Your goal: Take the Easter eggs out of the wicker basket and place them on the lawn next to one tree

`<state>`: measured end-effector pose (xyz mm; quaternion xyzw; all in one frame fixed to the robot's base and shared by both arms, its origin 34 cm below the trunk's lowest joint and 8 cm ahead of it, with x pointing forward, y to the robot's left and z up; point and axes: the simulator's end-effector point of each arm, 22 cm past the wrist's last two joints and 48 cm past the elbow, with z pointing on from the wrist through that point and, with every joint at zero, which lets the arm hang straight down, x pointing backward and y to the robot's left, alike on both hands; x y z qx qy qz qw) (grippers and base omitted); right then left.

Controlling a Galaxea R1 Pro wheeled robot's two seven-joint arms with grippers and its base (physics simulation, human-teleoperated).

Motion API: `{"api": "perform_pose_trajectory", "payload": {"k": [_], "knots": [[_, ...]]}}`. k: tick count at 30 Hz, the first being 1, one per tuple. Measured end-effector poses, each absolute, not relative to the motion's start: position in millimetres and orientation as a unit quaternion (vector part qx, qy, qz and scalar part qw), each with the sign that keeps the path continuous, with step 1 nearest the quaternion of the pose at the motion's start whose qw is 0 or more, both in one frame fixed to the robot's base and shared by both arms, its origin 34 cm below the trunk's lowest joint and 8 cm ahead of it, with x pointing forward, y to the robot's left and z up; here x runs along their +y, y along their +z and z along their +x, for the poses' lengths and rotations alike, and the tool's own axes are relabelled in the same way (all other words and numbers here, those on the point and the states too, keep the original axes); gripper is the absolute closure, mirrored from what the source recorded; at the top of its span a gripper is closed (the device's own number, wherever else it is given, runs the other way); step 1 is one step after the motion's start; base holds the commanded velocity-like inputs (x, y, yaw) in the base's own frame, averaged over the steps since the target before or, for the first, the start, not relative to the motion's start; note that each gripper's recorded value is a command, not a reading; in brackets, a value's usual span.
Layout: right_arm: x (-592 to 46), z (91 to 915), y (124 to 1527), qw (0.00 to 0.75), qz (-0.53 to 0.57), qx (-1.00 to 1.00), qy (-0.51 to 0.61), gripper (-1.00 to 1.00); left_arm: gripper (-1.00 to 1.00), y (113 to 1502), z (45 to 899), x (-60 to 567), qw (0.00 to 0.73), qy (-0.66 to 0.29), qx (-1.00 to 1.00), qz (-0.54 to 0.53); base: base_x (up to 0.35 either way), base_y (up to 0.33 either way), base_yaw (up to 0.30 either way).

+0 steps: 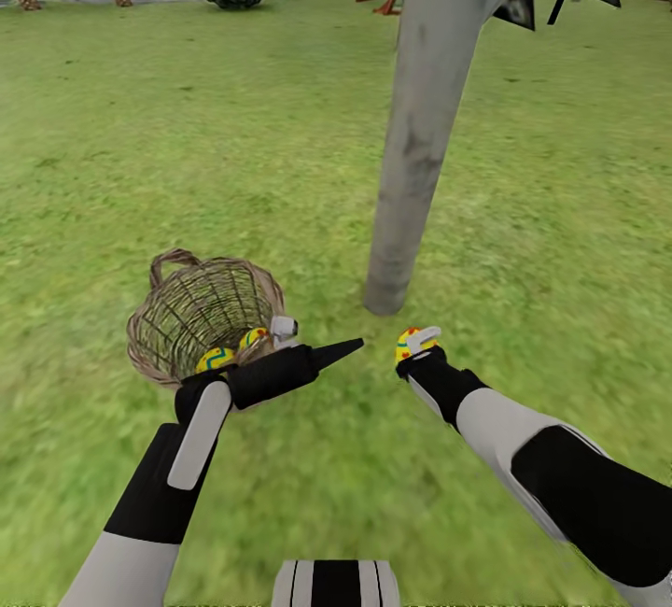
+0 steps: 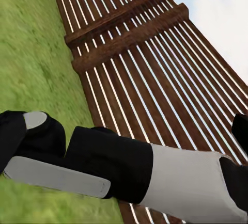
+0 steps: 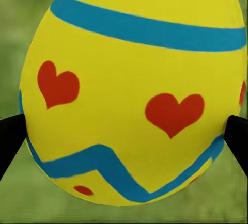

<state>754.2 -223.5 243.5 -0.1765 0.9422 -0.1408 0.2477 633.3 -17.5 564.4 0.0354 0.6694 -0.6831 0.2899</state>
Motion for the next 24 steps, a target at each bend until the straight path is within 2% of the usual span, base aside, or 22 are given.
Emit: {"api": "perform_pose_trajectory", "payload": {"k": [10,15,24], "knots": [[-203.5,751.7,225.1,0.219,-0.183,0.949,-0.131,1.0,-1.0,541.1,635.4,-18.3,0.276,-0.684,0.675,0.021,0.0,0.0,0.0],[-194.8,757.7,216.6,0.24,-0.183,0.946,-0.118,1.0,-1.0,529.3,636.2,-18.3,0.269,-0.685,0.677,0.014,0.0,0.0,0.0],[-191.0,751.1,193.4,0.232,-0.185,0.949,-0.11,1.0,-1.0,508.0,636.9,-18.2,0.257,-0.685,0.682,0.001,0.0,0.0,0.0]]}}
